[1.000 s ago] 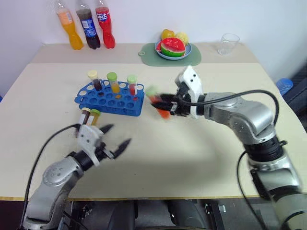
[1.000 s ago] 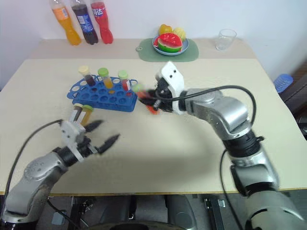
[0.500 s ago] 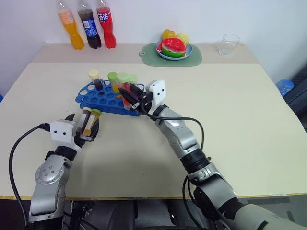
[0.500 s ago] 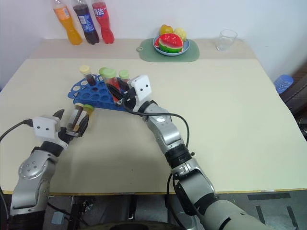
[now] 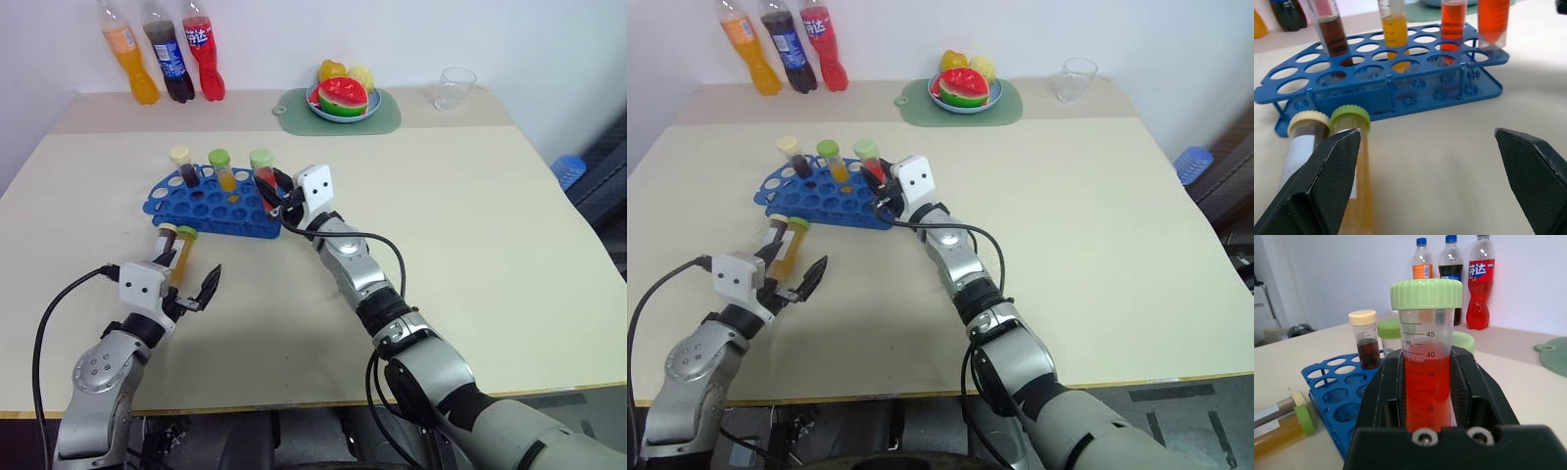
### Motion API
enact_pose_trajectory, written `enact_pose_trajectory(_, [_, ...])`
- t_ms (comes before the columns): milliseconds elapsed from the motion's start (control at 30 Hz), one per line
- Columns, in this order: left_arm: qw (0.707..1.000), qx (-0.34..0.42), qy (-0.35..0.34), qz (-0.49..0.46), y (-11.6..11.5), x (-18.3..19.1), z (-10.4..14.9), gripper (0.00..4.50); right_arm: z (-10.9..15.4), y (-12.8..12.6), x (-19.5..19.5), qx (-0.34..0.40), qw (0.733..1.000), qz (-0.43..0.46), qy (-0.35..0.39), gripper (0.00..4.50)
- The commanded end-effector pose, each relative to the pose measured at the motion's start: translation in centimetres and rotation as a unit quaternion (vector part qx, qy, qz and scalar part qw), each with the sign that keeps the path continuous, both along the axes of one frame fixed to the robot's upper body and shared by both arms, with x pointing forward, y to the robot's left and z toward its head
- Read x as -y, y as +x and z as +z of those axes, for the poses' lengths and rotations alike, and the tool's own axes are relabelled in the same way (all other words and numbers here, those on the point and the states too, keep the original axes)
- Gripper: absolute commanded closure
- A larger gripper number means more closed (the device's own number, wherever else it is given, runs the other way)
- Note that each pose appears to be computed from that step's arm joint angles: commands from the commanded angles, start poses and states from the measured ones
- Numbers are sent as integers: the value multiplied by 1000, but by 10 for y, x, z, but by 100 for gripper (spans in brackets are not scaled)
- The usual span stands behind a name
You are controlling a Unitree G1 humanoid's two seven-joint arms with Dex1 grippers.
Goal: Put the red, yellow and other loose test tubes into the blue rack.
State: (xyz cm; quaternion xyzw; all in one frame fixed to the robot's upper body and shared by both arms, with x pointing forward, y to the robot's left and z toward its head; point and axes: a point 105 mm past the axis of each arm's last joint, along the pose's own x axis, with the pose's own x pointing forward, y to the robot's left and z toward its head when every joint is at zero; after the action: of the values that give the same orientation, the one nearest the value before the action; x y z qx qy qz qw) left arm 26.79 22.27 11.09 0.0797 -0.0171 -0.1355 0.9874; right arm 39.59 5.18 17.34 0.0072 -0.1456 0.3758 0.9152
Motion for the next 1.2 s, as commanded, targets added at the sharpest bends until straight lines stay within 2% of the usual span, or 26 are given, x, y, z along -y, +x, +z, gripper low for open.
enact_pose_trajectory(33, [1000, 18, 6, -12, 0, 5, 11, 0, 17, -13, -28, 17, 999, 41, 24, 376])
enact_pose_trajectory(267, [1000, 16, 4, -15, 0, 6, 10, 0, 14, -24, -45, 18, 996, 85, 8, 376])
enact_pose_trajectory(600, [1000, 13, 1, -19, -1, 8, 9, 0, 7, -24, -60, -1, 996, 90, -14, 376])
enact_pose_trajectory(1200, [1000, 11, -1, -22, -1, 9, 7, 0, 0, -41, -88, -28, 989, 143, -25, 376])
